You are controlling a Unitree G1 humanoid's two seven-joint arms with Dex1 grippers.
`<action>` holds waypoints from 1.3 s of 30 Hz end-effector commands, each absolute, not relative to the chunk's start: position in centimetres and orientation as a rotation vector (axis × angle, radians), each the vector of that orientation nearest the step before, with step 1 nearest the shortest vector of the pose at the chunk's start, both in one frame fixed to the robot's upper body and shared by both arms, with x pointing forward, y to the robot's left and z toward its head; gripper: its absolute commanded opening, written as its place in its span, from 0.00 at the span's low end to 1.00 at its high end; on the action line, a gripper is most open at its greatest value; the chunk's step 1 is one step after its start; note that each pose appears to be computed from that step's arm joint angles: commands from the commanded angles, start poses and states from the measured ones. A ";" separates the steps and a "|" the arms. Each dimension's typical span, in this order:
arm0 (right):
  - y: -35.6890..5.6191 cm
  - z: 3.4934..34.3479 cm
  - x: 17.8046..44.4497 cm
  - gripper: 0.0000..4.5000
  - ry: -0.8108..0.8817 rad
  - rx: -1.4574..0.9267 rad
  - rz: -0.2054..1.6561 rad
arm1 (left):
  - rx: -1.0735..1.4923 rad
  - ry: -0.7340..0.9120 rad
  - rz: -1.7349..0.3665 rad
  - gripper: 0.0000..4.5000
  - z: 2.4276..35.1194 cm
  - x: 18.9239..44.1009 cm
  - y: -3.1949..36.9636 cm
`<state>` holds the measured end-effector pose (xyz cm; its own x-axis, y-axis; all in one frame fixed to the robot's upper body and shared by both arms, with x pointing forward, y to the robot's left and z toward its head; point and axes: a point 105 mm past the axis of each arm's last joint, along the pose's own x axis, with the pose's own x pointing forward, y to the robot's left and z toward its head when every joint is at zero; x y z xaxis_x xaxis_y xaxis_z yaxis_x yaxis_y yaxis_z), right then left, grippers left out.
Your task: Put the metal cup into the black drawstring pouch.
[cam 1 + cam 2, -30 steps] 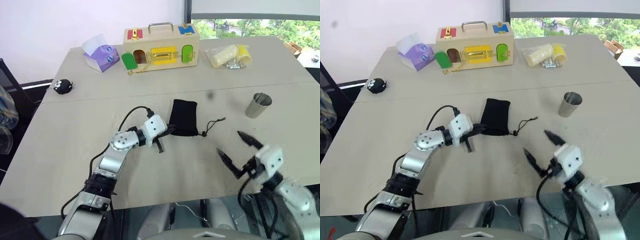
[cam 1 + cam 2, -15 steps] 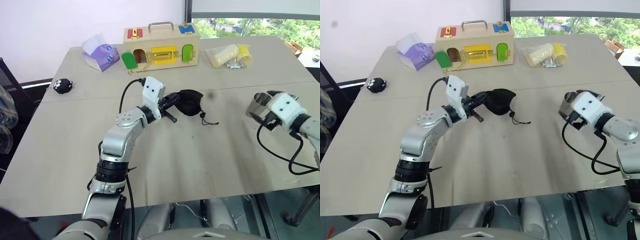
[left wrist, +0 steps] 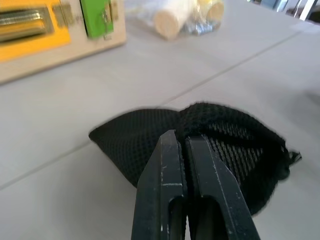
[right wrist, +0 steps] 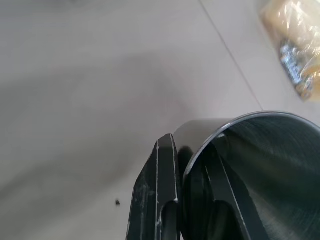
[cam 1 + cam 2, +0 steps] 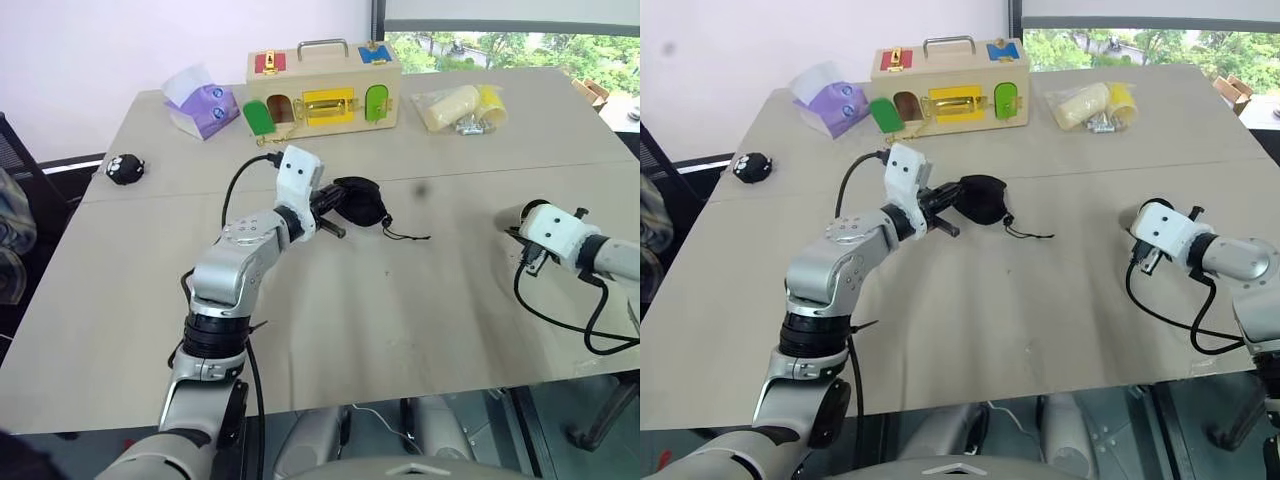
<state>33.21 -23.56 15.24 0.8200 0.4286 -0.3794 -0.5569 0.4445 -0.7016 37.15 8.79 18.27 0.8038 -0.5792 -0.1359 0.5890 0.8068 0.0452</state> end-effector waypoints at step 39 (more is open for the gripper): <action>-3.1 17.4 33.9 0.01 -0.376 -0.093 0.697 | -0.091 0.215 -0.804 0.00 20.2 36.2 5.3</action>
